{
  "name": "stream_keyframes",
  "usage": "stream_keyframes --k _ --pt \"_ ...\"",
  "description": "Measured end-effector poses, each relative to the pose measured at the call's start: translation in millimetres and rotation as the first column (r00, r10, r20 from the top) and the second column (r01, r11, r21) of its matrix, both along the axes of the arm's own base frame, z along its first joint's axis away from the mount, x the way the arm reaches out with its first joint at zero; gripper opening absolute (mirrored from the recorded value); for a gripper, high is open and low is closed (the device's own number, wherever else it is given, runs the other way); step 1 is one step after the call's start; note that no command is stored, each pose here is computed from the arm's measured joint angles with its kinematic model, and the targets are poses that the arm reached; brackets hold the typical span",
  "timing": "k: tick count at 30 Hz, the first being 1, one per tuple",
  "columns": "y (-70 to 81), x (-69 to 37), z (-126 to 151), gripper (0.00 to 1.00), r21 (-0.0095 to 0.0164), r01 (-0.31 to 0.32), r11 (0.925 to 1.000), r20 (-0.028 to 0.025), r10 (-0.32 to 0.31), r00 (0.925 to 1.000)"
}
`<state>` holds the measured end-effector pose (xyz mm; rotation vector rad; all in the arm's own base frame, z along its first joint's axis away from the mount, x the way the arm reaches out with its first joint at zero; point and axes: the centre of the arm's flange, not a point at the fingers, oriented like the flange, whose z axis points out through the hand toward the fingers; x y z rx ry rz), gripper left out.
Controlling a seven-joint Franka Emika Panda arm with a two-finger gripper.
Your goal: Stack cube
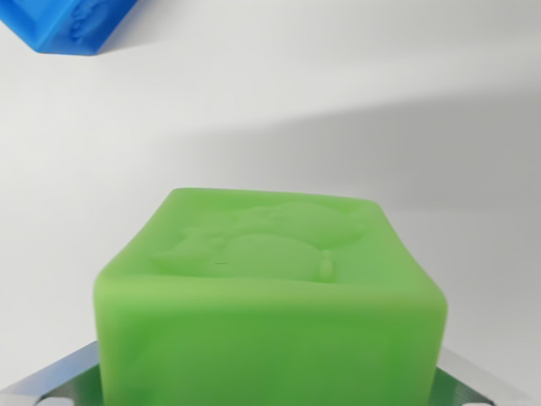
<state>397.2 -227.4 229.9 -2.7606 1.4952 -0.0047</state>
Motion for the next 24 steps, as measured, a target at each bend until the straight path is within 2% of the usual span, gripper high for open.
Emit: stream_keyframes --k 11,19,24 --pt "7.5 14.0 4 0.00 -0.0001 -0.097 0.9953 -0.0001 0.097 0.9953" --pt "13.6 24.7 8 0.00 -0.0008 -0.172 0.9851 0.0012 0.172 0.9851" --pt "17.5 31.7 10 0.00 -0.0003 -0.222 0.9751 0.0003 0.222 0.9751"
